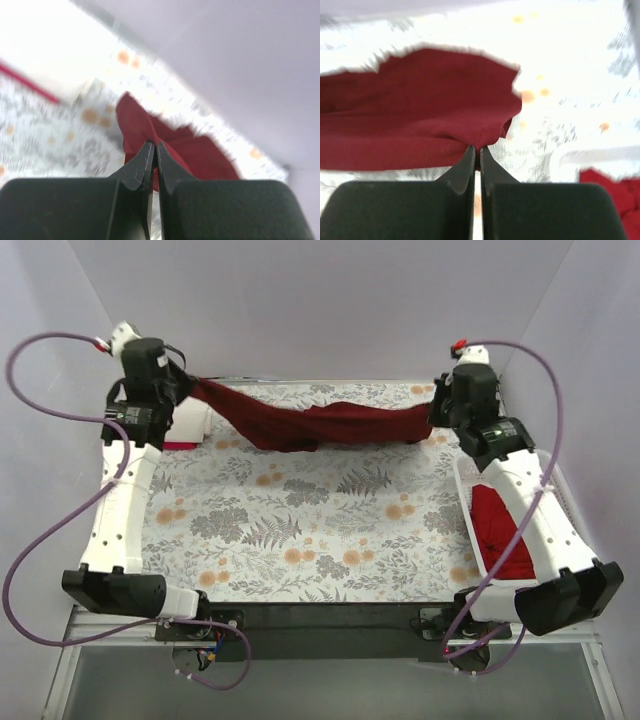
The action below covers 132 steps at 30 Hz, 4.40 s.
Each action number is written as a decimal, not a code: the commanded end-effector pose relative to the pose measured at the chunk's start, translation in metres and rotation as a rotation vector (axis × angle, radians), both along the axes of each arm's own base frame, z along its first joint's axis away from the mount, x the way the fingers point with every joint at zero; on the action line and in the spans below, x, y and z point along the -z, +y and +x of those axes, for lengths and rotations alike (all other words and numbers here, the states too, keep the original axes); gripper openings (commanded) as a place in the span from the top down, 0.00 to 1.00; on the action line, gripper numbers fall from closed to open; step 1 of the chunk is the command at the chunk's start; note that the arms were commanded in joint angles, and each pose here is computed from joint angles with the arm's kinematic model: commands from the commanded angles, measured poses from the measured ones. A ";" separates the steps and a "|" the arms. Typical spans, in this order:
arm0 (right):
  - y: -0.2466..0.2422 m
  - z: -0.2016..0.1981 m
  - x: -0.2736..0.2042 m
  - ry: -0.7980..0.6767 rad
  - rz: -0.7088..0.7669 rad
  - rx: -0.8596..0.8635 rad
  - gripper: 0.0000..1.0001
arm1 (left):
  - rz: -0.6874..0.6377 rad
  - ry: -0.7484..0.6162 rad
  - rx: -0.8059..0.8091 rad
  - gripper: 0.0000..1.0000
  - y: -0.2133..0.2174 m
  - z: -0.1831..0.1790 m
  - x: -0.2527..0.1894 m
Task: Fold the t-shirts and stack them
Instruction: Flatten the tshirt out, then fold the tshirt
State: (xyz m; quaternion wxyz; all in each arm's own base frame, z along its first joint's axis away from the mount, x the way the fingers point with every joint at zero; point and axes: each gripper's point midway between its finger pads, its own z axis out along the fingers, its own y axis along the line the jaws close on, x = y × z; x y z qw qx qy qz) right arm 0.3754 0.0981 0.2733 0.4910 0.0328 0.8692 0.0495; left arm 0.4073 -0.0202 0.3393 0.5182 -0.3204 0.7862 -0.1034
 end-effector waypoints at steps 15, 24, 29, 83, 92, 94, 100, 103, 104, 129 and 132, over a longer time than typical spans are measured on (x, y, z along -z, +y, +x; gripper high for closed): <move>-0.049 -0.210 -0.263 -0.751 0.030 -0.222 0.99 | 0.251 -0.973 -0.097 1.00 0.050 -0.269 -0.339; -0.045 -0.187 -0.264 -0.723 -0.047 -0.237 0.99 | 0.328 -0.932 -0.009 1.00 0.033 -0.208 -0.345; -0.040 -0.118 -0.190 -0.528 -0.161 -0.191 0.99 | 0.329 -0.715 0.088 1.00 0.014 -0.098 -0.267; -0.071 0.050 0.153 0.121 -0.157 -0.032 0.99 | -0.097 0.298 0.203 1.00 -0.038 0.036 0.151; -0.078 0.027 0.168 0.184 -0.169 -0.009 0.99 | -0.201 0.332 0.227 1.00 -0.051 -0.006 0.173; -0.077 0.024 0.172 0.194 -0.167 -0.014 0.99 | -0.208 0.351 0.222 1.00 -0.051 -0.014 0.181; -0.071 0.016 0.180 0.222 -0.147 -0.046 0.99 | -0.212 0.337 0.205 1.00 -0.049 -0.025 0.180; -0.069 0.013 0.186 0.240 -0.141 -0.059 0.99 | -0.216 0.342 0.196 1.00 -0.048 -0.031 0.184; -0.069 0.012 0.189 0.246 -0.140 -0.060 0.99 | -0.215 0.350 0.191 1.00 -0.047 -0.034 0.188; -0.066 0.001 0.221 0.401 -0.152 -0.077 0.70 | -0.264 0.451 0.210 1.00 -0.054 -0.066 0.239; -0.053 0.006 0.202 0.356 -0.157 -0.108 0.52 | -0.271 0.473 0.224 1.00 -0.056 -0.070 0.246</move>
